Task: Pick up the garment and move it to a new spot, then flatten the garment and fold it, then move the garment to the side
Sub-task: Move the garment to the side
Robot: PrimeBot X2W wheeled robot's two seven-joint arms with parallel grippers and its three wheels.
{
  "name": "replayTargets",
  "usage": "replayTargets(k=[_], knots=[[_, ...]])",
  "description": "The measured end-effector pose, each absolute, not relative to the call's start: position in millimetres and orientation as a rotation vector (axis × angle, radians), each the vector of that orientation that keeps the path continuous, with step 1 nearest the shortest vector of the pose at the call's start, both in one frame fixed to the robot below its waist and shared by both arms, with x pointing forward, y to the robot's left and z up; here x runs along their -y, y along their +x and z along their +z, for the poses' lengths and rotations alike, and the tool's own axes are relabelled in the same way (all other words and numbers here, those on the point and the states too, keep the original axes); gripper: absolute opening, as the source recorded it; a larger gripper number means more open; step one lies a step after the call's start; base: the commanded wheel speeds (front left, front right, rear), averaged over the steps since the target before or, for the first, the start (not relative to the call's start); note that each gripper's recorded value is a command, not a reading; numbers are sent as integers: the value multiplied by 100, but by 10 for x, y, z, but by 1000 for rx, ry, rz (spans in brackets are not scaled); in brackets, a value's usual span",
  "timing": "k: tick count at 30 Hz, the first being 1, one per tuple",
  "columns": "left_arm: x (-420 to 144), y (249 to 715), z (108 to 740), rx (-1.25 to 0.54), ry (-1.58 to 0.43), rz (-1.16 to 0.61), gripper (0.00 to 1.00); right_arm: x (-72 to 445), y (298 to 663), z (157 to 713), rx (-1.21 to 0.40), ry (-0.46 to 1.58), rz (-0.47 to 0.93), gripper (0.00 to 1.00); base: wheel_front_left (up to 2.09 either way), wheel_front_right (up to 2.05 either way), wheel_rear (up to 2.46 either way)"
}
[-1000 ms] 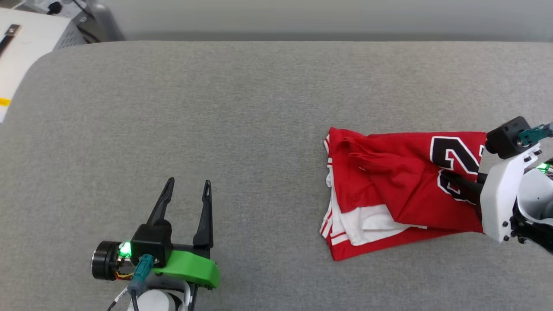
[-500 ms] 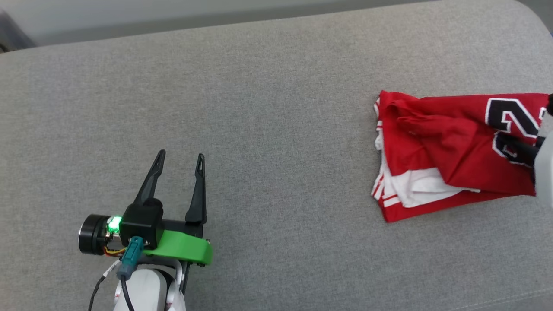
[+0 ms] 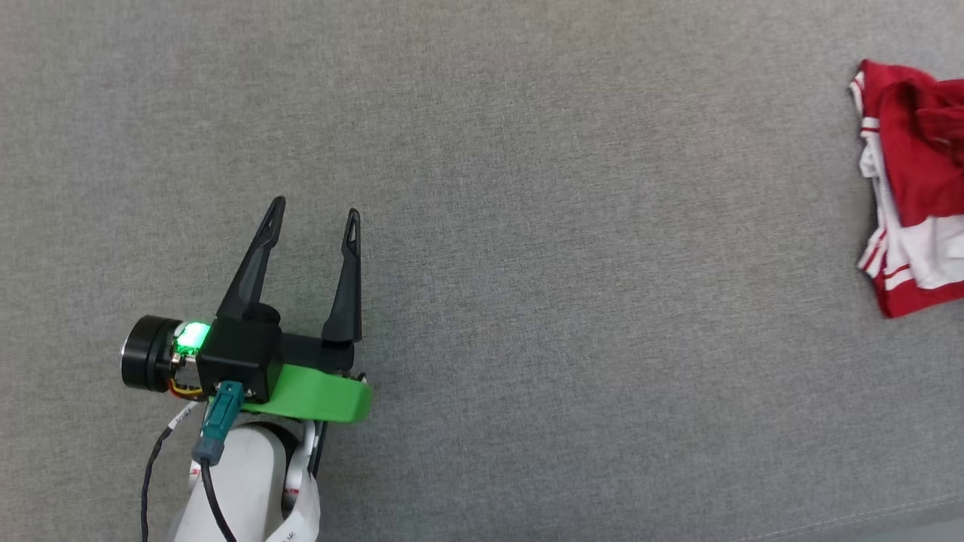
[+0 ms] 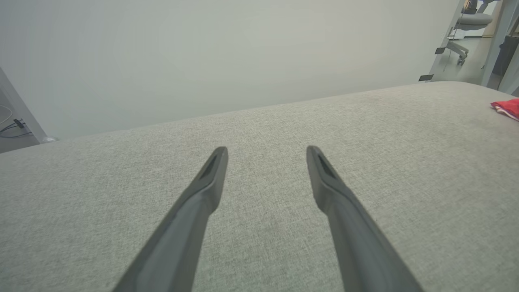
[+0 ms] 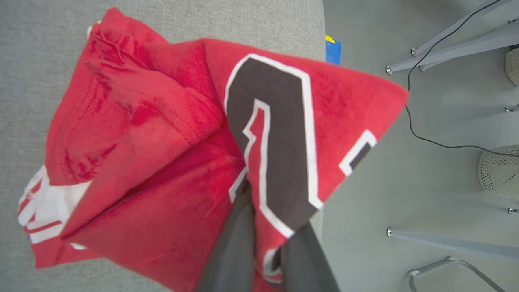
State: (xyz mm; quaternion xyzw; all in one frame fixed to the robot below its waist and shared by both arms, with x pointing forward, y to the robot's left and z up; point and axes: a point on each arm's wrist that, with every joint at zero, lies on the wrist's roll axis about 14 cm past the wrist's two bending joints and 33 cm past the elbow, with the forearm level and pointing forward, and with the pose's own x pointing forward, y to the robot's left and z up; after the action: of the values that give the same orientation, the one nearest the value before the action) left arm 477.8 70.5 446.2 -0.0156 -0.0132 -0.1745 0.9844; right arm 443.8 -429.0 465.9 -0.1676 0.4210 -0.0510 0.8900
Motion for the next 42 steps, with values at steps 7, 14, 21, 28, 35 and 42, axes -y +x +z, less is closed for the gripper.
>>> replayTargets(k=[7, 14, 21, 28, 35, 42], knots=[[-759, 4873, 4265, -1, -20, -347, 100, 4613, 4635, 4614, -900, -415, -193, 0, 0, 0, 0], [-814, 4893, 4192, -13, -15, -335, 100, 4767, 4727, 4555, -903, -418, -245, 0, 0, 0, 0], [-825, 4889, 4289, 8, -7, -331, 100, 4794, 4748, 4609, -843, -406, -266, 100, 0, 0, 0], [-874, 4804, 4484, 34, -1, -311, 100, 4602, 4900, 4936, -643, -425, -205, 100, 0, 0, 0], [-1090, 4446, 4750, 49, 10, -244, 100, 3998, 5147, 5803, -124, -414, -69, 100, 0, 0, 0], [-1330, 4173, 4946, 73, 17, -165, 100, 3064, 5164, 6246, 205, -293, 76, 100, 0, 0, 0]])
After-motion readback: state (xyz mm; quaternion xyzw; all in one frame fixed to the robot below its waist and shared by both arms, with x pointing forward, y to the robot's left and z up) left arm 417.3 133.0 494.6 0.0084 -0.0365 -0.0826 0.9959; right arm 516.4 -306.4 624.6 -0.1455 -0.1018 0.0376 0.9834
